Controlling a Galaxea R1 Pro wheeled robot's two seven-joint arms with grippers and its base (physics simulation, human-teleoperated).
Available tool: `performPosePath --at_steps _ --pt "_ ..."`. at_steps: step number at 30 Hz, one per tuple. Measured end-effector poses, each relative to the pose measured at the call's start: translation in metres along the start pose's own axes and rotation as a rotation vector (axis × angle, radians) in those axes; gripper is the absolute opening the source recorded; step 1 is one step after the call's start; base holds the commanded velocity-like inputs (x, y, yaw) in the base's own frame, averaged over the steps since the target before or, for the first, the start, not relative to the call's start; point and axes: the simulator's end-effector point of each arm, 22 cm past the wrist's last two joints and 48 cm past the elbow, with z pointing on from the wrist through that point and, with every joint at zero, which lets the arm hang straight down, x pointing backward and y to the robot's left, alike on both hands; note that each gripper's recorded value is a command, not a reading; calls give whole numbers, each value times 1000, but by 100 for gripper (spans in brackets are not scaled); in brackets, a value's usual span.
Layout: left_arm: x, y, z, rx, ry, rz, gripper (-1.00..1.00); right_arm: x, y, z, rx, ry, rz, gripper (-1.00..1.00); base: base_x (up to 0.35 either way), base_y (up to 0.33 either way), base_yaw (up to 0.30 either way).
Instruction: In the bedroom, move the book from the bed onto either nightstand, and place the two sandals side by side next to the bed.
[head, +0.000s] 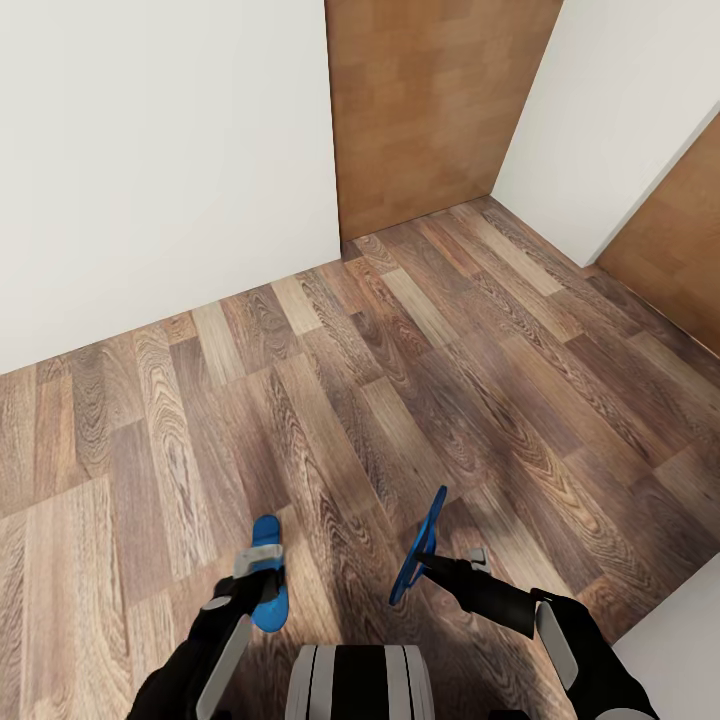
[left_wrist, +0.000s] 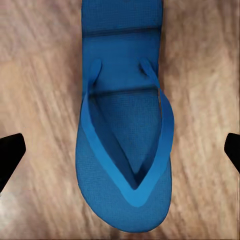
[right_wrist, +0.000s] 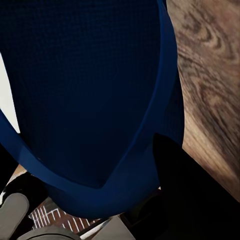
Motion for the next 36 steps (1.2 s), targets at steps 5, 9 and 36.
performPosePath --at_steps 5,9,36 --pt "-6 -12 -1 18 -6 -8 100 0 0 0 0 0 -1 -100 0 0 0" --pt "-7 -15 -1 23 -8 -11 100 0 0 0 0 0 -1 -100 0 0 0" --pt "6 -15 7 24 19 -11 100 5 -13 2 15 11 21 -100 29 0 0"
